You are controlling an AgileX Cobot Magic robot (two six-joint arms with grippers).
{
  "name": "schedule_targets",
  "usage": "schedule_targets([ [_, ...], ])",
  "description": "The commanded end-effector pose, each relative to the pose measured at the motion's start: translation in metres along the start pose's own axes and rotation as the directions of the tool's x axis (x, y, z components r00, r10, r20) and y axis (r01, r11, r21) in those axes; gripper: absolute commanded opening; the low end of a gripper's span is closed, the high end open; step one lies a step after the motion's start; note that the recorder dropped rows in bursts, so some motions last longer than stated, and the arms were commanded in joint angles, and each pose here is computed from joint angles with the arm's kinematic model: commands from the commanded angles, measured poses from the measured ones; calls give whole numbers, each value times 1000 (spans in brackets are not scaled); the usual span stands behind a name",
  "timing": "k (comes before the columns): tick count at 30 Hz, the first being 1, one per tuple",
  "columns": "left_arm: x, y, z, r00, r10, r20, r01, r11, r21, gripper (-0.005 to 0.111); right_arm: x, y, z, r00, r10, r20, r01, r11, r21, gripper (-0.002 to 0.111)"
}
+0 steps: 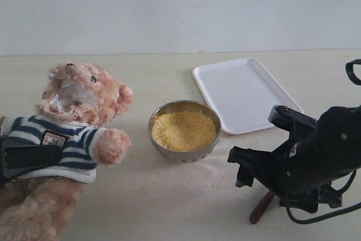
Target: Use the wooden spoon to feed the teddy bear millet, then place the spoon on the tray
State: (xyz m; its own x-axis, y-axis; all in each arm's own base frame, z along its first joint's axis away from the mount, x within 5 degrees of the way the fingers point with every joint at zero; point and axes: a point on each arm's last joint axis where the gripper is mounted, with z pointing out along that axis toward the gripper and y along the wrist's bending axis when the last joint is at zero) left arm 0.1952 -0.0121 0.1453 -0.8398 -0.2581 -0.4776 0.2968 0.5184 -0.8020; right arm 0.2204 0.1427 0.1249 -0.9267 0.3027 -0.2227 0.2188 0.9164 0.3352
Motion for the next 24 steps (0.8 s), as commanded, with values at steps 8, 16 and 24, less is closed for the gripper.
schedule_targets([
  [8,-5,-3,-1,1000,5,28,-6,999,32,5,-5,-12,9,999,-1,-40,3,999,51,75],
  [16,-5,-3,-1,1000,5,28,-6,999,32,5,-5,-13,14,998,-44,-34,46,998,52,75],
  [24,-5,-3,-1,1000,5,28,-6,999,32,5,-4,-14,14,993,-107,-54,110,992,57,75],
])
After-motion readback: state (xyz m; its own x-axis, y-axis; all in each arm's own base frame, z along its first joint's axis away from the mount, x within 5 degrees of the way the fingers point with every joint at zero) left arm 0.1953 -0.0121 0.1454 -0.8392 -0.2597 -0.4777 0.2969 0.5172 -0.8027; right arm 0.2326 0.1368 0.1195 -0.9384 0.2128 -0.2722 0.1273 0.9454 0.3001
